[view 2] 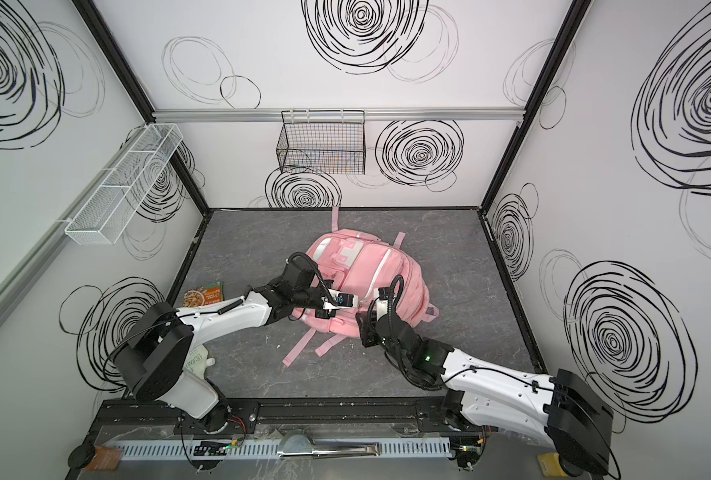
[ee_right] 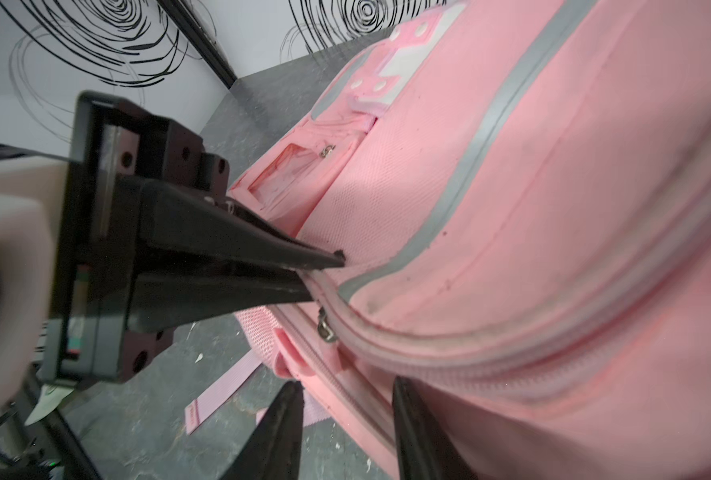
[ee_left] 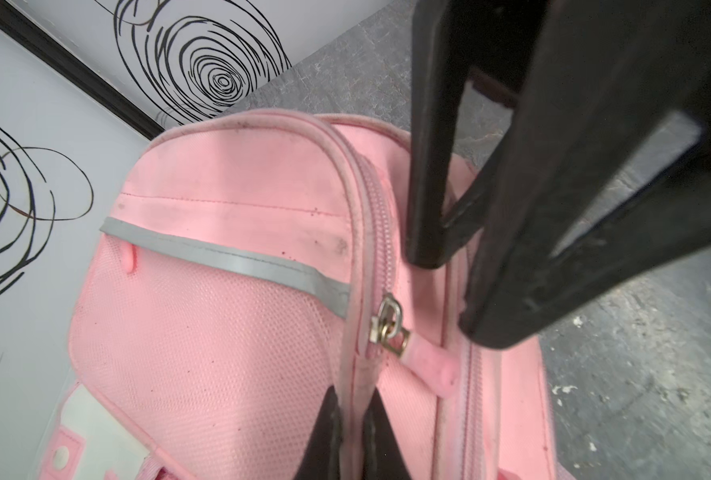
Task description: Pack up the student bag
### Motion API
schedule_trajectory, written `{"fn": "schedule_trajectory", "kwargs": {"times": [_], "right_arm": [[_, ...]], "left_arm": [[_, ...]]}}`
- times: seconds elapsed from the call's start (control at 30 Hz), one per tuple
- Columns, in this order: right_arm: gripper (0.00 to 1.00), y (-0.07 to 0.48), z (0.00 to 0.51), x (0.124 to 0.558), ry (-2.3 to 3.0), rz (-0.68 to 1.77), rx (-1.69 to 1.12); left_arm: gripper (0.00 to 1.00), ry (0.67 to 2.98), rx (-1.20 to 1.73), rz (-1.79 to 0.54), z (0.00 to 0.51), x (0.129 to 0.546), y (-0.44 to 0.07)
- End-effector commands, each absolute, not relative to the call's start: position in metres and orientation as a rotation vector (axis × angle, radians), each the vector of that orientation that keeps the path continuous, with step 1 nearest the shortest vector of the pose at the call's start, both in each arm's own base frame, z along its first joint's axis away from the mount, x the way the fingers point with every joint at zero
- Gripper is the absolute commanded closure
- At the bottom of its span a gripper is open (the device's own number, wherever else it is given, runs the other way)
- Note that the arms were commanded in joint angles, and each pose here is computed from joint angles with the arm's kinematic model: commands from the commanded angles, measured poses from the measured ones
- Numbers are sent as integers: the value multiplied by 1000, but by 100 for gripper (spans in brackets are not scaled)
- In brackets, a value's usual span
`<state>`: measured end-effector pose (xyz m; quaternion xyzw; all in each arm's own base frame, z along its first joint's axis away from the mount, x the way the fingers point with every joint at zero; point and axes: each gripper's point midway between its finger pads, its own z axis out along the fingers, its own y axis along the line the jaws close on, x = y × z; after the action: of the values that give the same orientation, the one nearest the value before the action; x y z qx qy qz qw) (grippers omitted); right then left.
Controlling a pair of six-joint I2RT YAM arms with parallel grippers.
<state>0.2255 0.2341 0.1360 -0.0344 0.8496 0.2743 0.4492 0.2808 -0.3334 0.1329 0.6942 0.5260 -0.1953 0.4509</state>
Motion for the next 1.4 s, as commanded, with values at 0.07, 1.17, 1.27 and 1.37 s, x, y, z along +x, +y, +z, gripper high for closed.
{"fn": "schedule_trajectory", "kwargs": {"times": [0.07, 1.17, 1.27, 1.37], "right_arm": [[58, 229, 140, 244, 2038, 544, -4], [84, 204, 95, 266, 1999, 100, 189], [92, 202, 98, 264, 2014, 146, 179], [100, 203, 105, 263, 2029, 224, 145]], "left_arm": [[100, 1275, 1664, -594, 158, 282, -347], [100, 1195, 1643, -810, 191, 251, -364], [100, 1195, 1634, -796, 192, 255, -362], [100, 1209, 1631, -770, 189, 259, -360]]}}
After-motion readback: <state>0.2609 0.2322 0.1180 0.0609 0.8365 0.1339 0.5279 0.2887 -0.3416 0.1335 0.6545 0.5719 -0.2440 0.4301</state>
